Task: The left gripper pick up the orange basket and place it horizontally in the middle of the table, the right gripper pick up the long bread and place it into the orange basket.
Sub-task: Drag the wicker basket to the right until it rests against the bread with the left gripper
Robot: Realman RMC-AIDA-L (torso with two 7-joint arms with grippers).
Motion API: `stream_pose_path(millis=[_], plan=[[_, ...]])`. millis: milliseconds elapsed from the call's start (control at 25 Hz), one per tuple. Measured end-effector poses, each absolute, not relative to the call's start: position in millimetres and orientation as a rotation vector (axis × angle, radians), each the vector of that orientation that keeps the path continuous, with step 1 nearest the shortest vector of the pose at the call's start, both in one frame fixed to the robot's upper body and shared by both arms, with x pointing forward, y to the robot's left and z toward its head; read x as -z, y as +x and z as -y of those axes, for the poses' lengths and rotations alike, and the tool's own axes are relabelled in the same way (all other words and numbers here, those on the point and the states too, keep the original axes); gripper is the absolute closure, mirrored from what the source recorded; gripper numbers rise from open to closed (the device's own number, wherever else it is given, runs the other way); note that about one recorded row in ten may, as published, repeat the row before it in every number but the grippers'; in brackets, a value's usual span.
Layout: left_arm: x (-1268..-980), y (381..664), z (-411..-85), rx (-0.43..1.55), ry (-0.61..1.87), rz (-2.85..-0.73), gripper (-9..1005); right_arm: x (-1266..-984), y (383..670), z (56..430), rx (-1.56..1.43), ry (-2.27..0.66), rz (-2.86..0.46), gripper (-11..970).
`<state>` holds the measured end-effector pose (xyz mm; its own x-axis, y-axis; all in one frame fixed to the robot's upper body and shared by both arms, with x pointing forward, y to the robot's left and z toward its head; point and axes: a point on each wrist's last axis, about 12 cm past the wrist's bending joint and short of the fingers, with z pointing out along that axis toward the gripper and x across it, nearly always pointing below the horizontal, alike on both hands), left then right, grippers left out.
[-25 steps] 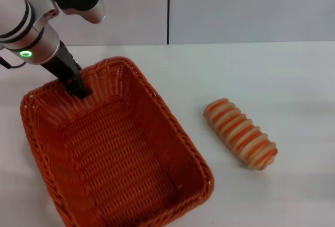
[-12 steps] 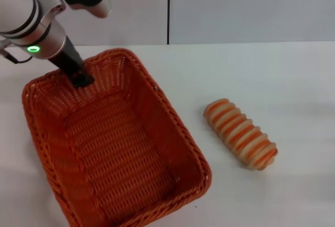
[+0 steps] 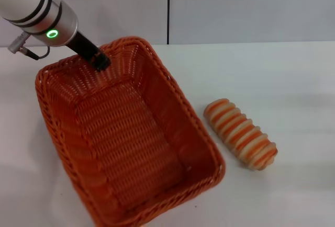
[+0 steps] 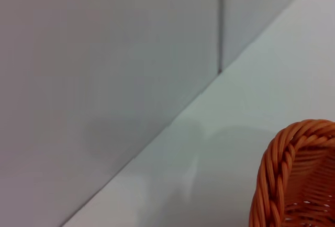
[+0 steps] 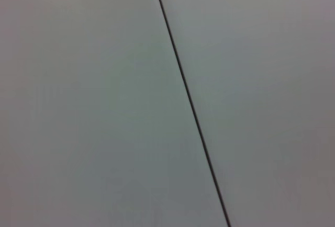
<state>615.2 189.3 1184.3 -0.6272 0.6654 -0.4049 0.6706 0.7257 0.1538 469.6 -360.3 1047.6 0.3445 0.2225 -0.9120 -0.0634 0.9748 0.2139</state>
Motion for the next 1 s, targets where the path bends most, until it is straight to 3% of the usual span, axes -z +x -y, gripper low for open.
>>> stream_pose_path(millis=[520,1000], plan=[[-1192,600,-230,-0.042,0.609,-2.562,761,-1053,480,361,-0.213,0.099,-1.211,275],[-1188,575,-256,-0.035,0.512,-2.665,813,-1054,480,359,-0.228,0.100,-1.199,277]])
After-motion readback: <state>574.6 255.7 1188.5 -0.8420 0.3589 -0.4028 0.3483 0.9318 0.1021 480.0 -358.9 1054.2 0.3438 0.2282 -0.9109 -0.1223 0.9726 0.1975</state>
